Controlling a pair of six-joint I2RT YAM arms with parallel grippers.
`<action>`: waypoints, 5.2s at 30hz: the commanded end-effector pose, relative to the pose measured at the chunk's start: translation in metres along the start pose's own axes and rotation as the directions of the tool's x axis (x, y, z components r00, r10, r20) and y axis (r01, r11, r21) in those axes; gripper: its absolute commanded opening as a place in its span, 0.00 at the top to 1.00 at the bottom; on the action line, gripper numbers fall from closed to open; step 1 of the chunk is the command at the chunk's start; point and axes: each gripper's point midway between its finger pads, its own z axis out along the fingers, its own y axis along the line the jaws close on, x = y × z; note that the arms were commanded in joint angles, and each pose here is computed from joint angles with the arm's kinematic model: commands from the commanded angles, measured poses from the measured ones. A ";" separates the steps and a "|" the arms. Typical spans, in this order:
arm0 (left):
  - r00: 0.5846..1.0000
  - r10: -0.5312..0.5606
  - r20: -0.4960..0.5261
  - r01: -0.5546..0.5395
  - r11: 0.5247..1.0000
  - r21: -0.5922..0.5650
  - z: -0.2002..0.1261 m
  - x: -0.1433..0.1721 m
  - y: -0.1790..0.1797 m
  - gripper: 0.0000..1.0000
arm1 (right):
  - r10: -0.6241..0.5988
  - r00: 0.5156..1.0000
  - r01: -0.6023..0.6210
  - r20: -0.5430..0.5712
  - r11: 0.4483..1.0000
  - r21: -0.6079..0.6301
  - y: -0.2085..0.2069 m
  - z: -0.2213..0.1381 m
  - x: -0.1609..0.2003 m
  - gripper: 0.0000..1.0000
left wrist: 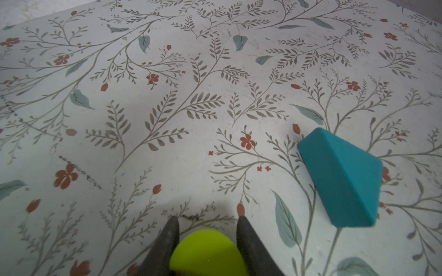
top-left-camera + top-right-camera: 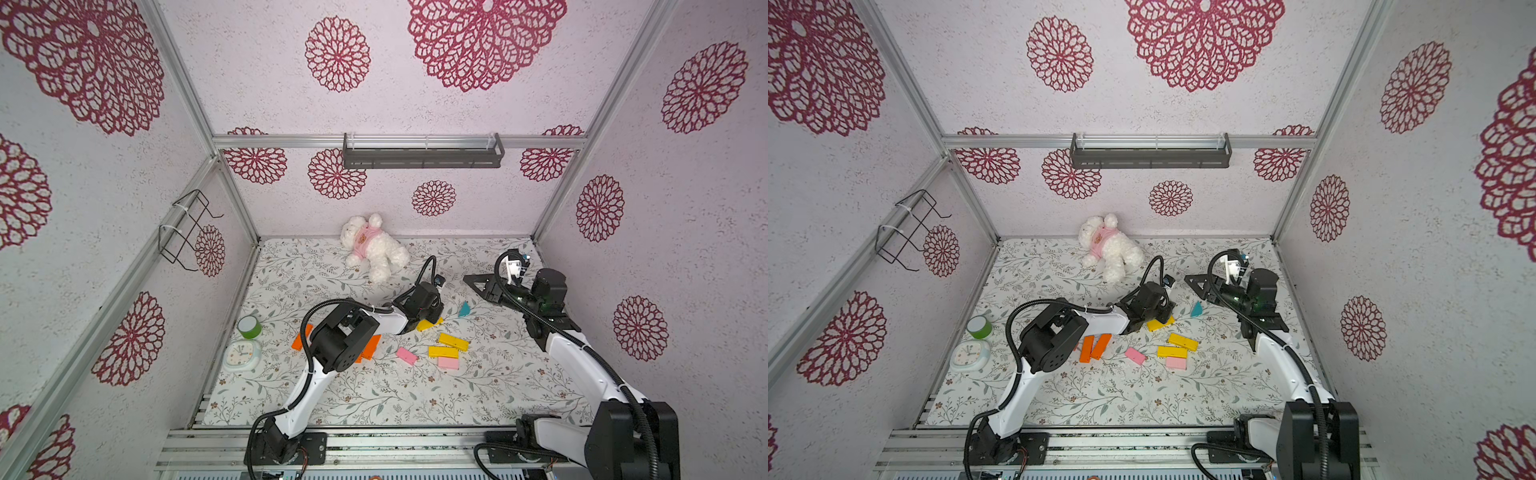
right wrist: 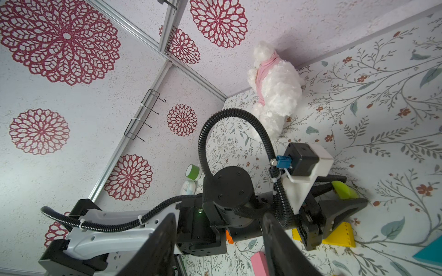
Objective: Assemble a carrot with building blocks
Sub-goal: Place the building block at the center of the board, then adjust the building block at the center of the board.
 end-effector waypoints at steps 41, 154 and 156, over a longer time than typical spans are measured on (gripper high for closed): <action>0.983 0.121 0.135 -0.122 0.992 -0.001 -0.075 -0.092 -0.006 0.36 | -0.151 0.983 0.148 0.102 0.988 0.036 0.047 -0.027 -0.031 0.38; 0.612 -0.645 0.457 0.759 0.642 -0.110 -0.340 -0.085 0.265 0.37 | -0.044 0.844 0.500 -0.535 0.427 0.754 -0.165 0.035 0.061 0.31; 0.612 -0.646 0.456 0.758 0.644 -0.104 -0.339 -0.086 0.264 0.37 | -0.020 0.844 0.488 -0.535 0.440 0.754 -0.170 0.027 0.070 0.29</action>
